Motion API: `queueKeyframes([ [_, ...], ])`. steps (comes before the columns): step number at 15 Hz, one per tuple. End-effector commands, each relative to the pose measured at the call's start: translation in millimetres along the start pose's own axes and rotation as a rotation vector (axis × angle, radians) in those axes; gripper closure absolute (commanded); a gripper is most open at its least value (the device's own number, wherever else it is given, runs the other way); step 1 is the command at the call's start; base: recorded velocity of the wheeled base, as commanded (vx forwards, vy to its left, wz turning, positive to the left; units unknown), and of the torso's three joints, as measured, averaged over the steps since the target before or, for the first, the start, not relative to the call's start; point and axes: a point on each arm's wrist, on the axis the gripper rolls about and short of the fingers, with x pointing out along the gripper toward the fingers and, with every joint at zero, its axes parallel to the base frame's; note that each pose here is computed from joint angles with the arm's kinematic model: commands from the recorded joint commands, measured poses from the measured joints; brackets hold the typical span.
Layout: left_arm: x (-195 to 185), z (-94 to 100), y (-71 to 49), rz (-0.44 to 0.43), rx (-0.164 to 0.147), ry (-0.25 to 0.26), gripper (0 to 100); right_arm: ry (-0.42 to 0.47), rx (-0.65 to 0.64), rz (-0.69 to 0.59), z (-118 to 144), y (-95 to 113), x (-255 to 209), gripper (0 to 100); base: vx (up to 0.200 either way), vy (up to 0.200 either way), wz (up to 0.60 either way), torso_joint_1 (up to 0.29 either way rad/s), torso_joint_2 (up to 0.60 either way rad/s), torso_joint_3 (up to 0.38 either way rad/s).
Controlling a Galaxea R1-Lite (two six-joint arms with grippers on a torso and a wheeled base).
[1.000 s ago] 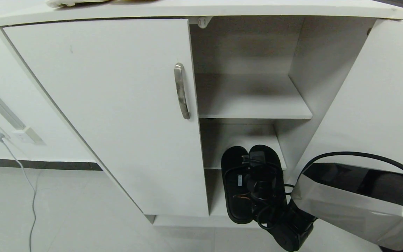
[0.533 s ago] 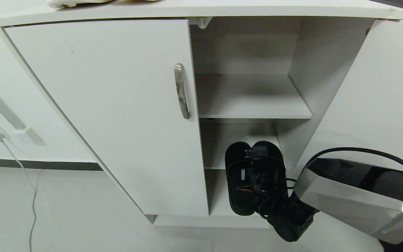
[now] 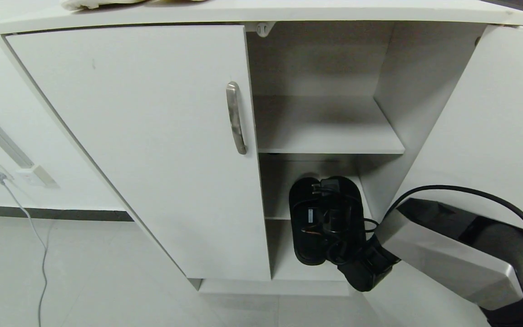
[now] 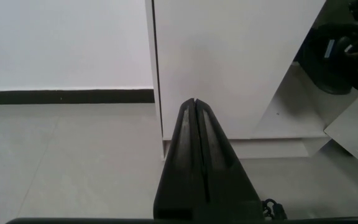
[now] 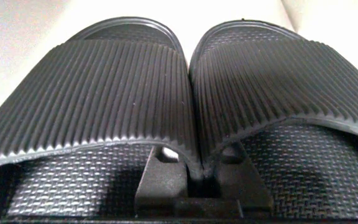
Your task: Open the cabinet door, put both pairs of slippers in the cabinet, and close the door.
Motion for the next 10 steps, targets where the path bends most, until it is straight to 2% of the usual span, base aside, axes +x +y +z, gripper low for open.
queueKeyframes([
  [1,0,0.0,0.0,0.000,0.000,0.001,100,-0.020,0.017,-0.009,4,8,16,100,0.000,0.000,0.00,0.000,0.00,0.000],
  [4,0,0.0,0.0,0.000,-0.002,0.001,100,-0.026,0.022,0.016,14,16,32,100,0.000,0.000,0.00,0.000,0.00,0.000],
  [10,0,0.0,0.0,0.000,-0.002,0.001,100,-0.034,0.030,0.004,39,15,60,100,0.000,0.000,0.00,0.000,0.00,0.000],
])
